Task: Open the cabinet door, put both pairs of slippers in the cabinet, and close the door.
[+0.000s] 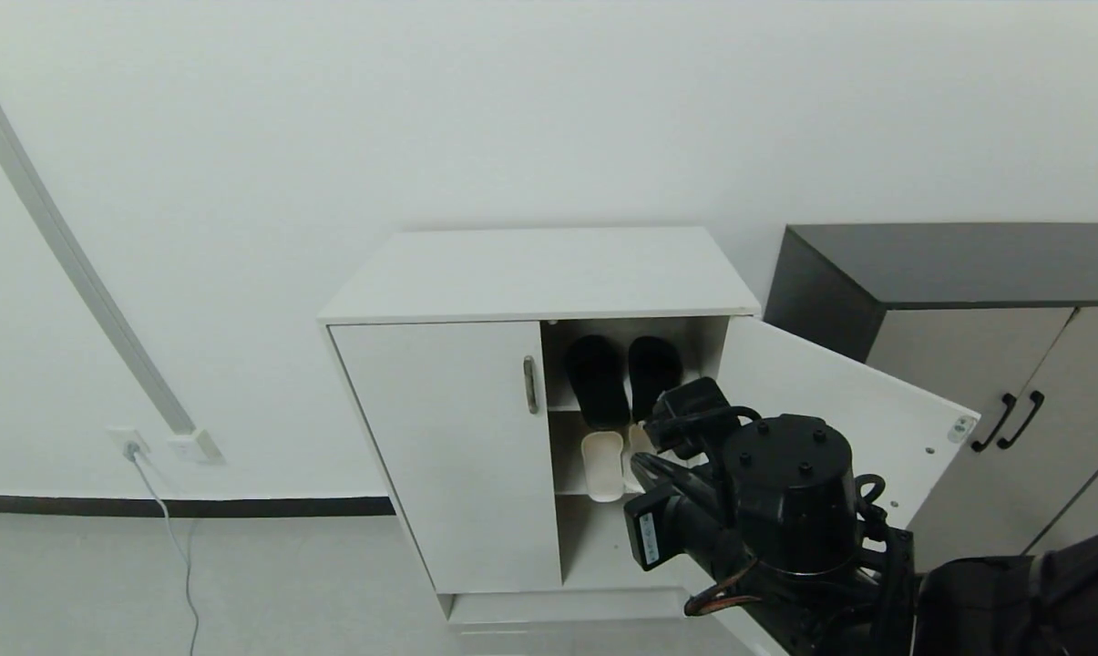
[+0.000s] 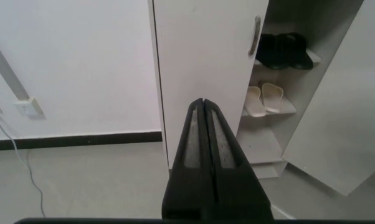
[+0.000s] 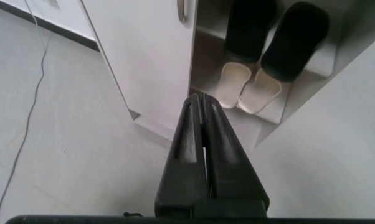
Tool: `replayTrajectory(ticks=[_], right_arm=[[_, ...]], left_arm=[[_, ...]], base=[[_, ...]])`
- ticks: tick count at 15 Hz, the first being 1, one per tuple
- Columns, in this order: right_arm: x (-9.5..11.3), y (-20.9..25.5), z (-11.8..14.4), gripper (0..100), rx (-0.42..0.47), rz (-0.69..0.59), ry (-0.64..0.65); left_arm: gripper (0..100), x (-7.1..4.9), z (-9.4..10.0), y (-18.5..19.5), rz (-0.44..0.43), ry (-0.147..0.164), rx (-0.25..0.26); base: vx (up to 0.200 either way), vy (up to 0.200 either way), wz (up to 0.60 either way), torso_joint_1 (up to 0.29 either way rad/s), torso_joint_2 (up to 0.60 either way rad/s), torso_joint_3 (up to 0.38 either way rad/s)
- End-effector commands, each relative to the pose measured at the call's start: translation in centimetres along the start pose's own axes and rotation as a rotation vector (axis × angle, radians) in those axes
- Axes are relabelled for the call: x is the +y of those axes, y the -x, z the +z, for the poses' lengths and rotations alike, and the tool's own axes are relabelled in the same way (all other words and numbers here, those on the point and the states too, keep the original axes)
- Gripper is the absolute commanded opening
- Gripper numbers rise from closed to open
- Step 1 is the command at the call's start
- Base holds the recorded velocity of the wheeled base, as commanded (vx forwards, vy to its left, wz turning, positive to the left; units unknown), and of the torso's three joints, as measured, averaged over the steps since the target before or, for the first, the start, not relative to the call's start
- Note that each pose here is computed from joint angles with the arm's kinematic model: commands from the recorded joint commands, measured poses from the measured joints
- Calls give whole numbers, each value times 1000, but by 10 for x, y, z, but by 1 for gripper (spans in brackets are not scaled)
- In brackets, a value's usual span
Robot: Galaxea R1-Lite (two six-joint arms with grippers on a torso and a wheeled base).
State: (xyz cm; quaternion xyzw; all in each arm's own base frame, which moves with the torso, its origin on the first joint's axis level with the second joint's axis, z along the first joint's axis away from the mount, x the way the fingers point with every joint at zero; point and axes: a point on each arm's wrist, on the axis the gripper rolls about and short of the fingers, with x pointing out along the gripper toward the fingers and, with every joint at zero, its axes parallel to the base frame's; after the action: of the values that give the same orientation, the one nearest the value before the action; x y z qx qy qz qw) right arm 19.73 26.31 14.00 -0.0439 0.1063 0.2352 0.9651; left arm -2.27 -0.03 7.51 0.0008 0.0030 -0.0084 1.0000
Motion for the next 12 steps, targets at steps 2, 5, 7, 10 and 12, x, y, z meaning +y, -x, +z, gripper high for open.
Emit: replayTrajectory(ticks=[2,5,7,10,12], right_arm=[[0,0,-1,0,1,0,-1],[0,0,1,0,-4,2,-4],[0,0,1,0,-4,1,-4],[0,1,4,0,-14,3,-9],[-2,1,4,0,-15,-3,-14]], left_arm=[[0,0,0,0,0,0,-1],[0,0,0,0,0,0,0],[0,0,0,0,0,0,0],[0,0,0,0,0,0,0],[0,0,0,0,0,0,0]], base=[[0,0,0,237,-554,-327],[0,0,0,246,-574,-328],[0,0,0,266,-596,-339],[0,0,0,232,-520,-286],[0,0,0,183,-410,-227]])
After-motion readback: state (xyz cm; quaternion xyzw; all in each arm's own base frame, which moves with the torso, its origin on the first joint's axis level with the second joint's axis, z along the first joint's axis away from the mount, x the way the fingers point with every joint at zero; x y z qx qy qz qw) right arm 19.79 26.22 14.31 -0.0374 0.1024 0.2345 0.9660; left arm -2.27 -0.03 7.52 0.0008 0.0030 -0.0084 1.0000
